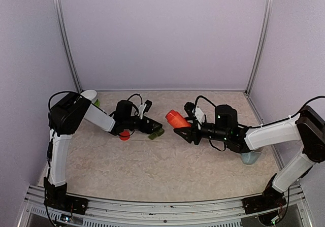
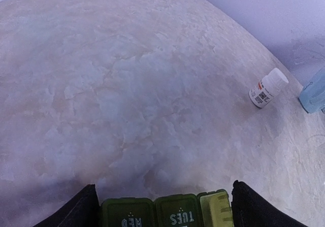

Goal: Sort the pills into containers
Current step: Move the pill container to the center of the board.

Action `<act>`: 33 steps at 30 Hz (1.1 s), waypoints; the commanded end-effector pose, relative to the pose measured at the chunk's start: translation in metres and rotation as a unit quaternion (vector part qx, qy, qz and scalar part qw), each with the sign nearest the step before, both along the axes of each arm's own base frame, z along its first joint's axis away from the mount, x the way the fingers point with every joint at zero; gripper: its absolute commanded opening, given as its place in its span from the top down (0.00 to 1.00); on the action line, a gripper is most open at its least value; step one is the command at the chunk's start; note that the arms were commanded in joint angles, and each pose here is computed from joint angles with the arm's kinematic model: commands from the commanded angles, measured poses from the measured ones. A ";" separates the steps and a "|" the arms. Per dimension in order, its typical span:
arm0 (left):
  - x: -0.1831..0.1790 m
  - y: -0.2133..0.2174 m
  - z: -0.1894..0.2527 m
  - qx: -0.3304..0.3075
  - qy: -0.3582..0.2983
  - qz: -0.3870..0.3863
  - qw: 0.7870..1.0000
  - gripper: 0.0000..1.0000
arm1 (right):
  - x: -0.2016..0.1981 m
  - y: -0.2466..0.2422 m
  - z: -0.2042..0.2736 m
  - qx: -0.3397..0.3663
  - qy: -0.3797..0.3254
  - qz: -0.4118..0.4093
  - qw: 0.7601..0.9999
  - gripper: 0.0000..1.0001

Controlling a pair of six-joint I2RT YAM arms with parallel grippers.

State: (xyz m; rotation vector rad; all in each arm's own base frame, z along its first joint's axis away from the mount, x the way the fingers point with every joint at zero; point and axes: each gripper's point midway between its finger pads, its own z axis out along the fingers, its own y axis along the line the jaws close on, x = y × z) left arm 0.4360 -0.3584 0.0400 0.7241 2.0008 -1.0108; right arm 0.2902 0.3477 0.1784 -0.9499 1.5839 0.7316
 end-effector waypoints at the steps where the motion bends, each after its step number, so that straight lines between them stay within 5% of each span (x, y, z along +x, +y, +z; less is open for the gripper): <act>1: -0.023 -0.006 0.003 -0.025 -0.007 -0.029 0.999 0.15 | -0.001 -0.004 0.019 0.021 -0.016 -0.001 1.000 0.70; 33: -0.038 -0.007 -0.014 -0.019 -0.024 -0.011 0.999 0.27 | -0.008 -0.010 0.003 0.016 0.023 -0.005 1.000 0.69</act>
